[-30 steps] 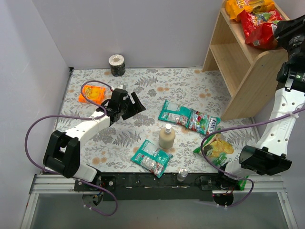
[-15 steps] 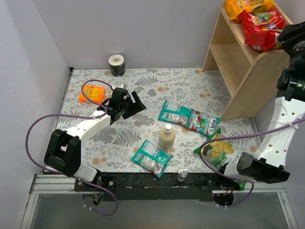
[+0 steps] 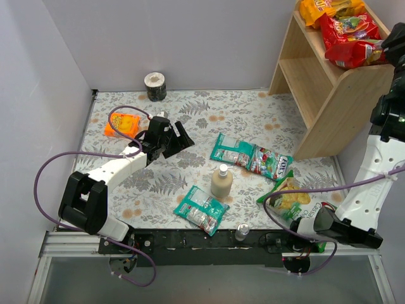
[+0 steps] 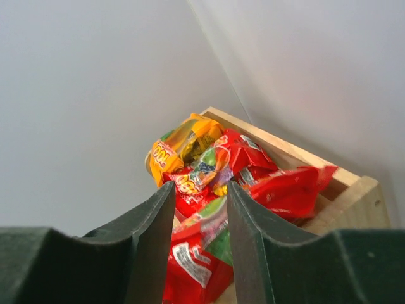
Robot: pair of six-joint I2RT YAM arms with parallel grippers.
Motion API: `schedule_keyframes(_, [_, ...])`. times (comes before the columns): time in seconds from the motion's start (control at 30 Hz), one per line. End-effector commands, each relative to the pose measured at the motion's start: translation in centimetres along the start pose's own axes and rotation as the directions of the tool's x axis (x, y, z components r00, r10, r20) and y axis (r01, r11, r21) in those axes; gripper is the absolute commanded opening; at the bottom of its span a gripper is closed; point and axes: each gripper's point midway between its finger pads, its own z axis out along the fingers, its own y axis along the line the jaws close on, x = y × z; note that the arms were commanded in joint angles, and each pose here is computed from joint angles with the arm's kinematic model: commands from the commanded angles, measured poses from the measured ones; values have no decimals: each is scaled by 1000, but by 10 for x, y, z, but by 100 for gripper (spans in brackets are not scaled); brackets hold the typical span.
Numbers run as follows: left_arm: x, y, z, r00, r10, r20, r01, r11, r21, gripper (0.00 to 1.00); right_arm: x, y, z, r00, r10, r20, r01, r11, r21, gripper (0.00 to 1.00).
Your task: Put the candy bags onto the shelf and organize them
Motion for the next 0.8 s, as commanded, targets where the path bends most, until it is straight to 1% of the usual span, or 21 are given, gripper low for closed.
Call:
schedule_keyframes(0.0, [-4, -16, -8, 1000, 17, 5, -17, 998, 57, 75, -3, 13, 17, 1000, -11, -29, 10, 999, -40, 49])
schedule_keyframes(0.03, [-3, -15, -9, 1000, 19, 2, -19, 998, 58, 75, 10, 9, 26, 998, -9, -63, 8, 1000, -25, 52])
schedule_keyframes(0.13, [0, -15, -8, 1000, 26, -11, -26, 998, 64, 76, 22, 7, 31, 997, -18, -76, 19, 1000, 4, 60])
schedule_keyframes(0.17, [-1, -17, -9, 1000, 27, -10, -26, 997, 67, 76, 24, 6, 32, 997, -25, -79, 26, 1000, 10, 61])
schedule_keyframes(0.3, [-2, -18, -8, 999, 32, -21, -30, 998, 58, 76, 41, -3, 33, 992, -21, -122, 27, 998, 50, 62])
schedule_keyframes(0.4, [-1, -15, -8, 999, 35, -26, -34, 998, 47, 76, 61, -12, 36, 986, -20, -164, 31, 997, 65, 59])
schedule_keyframes(0.43, [-1, -16, -9, 999, 37, -25, -36, 998, 48, 76, 69, -17, 38, 983, -20, -180, 34, 997, 75, 55])
schedule_keyframes(0.5, [-1, -14, -9, 999, 38, -26, -37, 998, 42, 76, 76, -21, 41, 981, -22, -192, 38, 996, 83, 51])
schedule_keyframes(0.6, [-1, -13, -10, 999, 38, -22, -37, 999, 38, 76, 88, -26, 48, 977, -29, -209, 48, 995, 87, 36])
schedule_keyframes(0.67, [0, -12, -9, 999, 37, -27, -36, 999, 35, 76, 93, -29, 52, 975, -33, -218, 54, 994, 90, 31])
schedule_keyframes(0.7, [0, -12, -9, 999, 37, -26, -36, 999, 34, 76, 98, -31, 55, 974, -38, -226, 59, 994, 88, 27])
schedule_keyframes(0.77, [-1, -12, -9, 999, 40, -25, -39, 999, 33, 76, 101, -34, 59, 973, -41, -228, 64, 993, 96, 23])
